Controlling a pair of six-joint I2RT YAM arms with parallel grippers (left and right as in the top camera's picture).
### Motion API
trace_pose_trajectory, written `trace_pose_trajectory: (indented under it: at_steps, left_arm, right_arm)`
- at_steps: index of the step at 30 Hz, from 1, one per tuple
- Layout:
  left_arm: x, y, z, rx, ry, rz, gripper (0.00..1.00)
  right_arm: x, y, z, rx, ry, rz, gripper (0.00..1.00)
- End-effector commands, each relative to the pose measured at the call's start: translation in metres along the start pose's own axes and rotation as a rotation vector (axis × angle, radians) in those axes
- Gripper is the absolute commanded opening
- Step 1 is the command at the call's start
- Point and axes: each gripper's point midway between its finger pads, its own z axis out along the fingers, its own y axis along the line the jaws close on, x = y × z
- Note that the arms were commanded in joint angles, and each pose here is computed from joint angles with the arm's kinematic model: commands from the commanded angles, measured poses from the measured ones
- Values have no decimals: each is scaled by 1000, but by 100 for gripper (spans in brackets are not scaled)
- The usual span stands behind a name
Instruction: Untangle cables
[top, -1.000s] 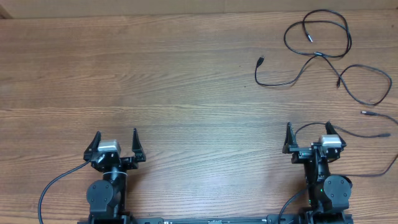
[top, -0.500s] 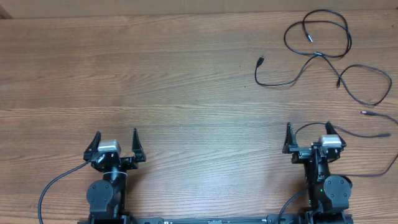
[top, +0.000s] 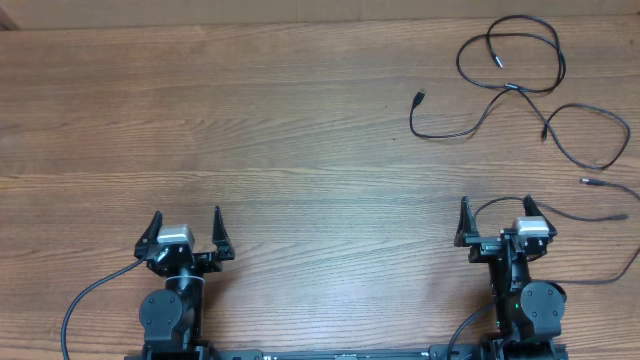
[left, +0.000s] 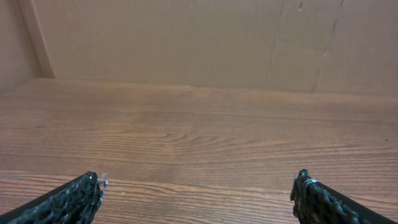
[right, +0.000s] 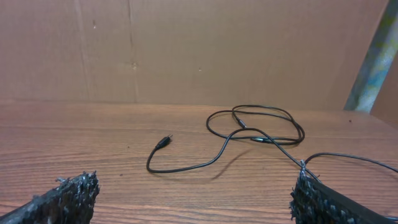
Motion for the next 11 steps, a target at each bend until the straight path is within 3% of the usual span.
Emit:
trace_pose_trajectory:
  at_steps: [1,11]
  left_arm:
    - [0,-1,0,5,-5,-15,100]
    - [0,-1,0,5,-5,-15,100]
  right_arm:
    - [2,2,0,-10,-4,-1,100]
    - [2,2,0,-10,-4,-1,100]
